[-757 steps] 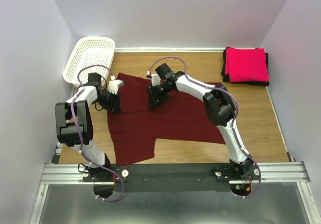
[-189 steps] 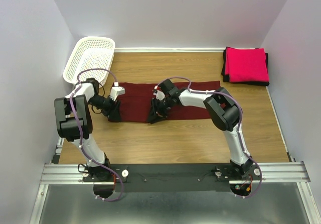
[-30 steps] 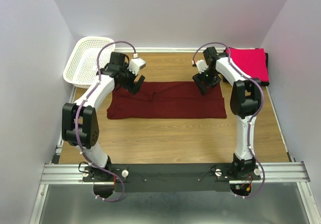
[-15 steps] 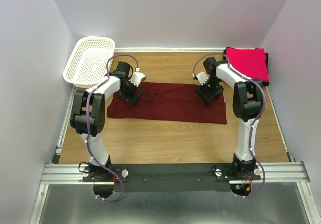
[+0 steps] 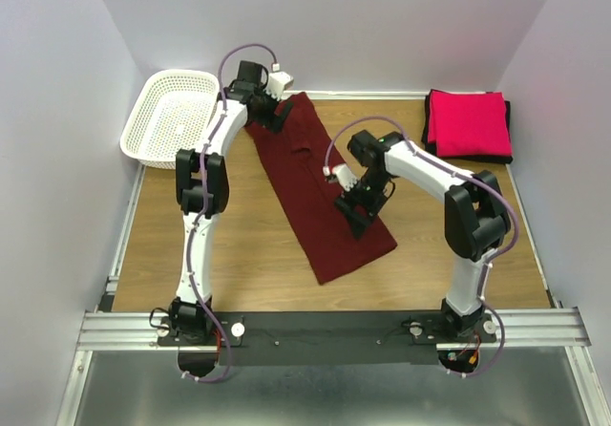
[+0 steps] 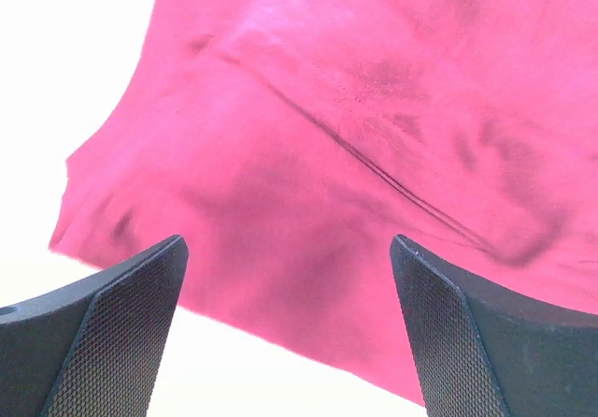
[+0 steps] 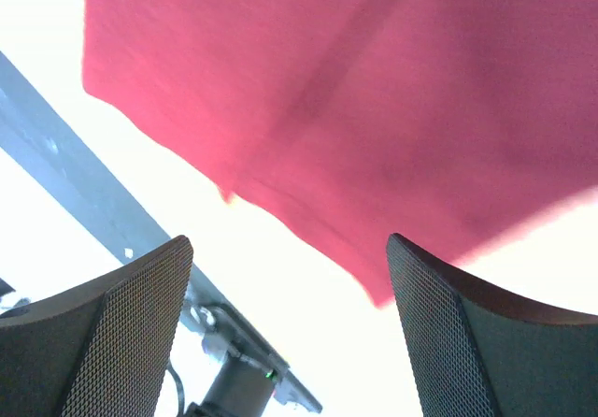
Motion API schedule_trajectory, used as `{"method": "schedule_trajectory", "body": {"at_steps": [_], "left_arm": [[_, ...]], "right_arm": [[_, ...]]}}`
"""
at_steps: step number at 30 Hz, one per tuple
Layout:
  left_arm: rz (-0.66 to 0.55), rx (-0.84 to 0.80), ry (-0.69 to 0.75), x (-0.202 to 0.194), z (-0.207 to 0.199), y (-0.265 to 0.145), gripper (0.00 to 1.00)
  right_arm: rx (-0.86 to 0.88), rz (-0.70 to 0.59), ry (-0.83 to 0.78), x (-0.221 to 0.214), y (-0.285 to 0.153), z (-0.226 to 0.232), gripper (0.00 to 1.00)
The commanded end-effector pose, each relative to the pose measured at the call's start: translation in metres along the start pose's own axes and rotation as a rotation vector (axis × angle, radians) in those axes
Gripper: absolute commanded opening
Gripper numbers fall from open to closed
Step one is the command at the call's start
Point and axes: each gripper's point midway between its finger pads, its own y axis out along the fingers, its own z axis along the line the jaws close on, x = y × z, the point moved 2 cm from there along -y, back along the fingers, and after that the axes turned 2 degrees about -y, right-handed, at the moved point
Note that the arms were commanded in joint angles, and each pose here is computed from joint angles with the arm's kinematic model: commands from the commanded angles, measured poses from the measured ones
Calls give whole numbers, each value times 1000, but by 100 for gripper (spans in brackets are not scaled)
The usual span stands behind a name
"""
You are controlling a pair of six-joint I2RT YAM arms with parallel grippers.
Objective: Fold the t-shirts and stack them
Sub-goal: Rotate the tshirt 90 degrees
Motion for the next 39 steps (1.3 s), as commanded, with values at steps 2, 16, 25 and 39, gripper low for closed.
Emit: {"method": "schedule_trajectory", "body": {"at_steps": [2, 16, 25, 39], "left_arm": [[-250, 17, 43, 82, -7, -75, 97], [-186, 17, -24, 14, -39, -115, 97], [-77, -31, -59, -6, -41, -77, 83], [38, -160, -93, -34, -94, -11, 72]], "right_arm": [[-80, -123, -11, 28, -39, -11, 91], [-14, -12, 37, 29, 29, -33, 35], [150, 39, 32, 15, 71, 34, 28], [203, -245, -45, 78, 4, 66, 57]]}}
